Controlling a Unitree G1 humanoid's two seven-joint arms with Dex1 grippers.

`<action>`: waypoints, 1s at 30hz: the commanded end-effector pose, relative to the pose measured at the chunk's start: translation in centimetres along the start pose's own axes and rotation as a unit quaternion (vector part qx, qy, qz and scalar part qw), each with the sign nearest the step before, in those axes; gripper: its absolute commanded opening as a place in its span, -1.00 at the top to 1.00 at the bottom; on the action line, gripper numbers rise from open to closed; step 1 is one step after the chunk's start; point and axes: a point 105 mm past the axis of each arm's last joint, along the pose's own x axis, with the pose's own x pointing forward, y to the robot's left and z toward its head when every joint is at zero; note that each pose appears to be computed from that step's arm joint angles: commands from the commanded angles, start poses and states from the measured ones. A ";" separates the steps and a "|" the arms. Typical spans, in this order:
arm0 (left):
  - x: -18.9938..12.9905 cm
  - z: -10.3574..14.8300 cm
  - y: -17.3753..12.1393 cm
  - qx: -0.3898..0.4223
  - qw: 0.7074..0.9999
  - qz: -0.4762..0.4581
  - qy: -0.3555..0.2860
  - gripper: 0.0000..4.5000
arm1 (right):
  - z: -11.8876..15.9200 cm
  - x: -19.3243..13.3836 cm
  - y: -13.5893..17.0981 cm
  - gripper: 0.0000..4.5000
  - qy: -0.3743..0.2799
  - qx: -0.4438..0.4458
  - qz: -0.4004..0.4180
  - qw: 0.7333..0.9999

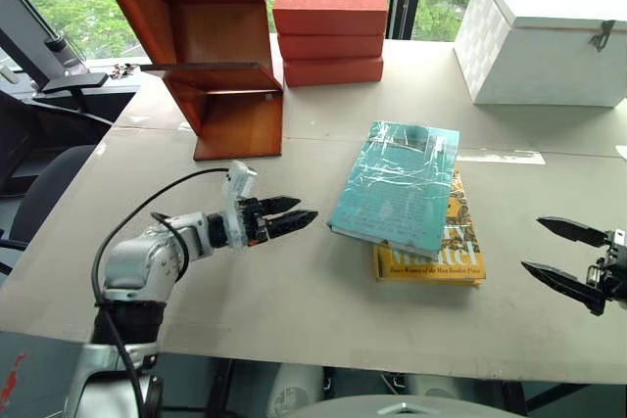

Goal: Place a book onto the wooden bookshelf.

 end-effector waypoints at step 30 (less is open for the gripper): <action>7.5 7.1 -6.1 0.088 0.977 -0.187 0.057 0.97 | 5.9 1.6 0.1 -1.00 -0.083 -0.047 -0.015 0.995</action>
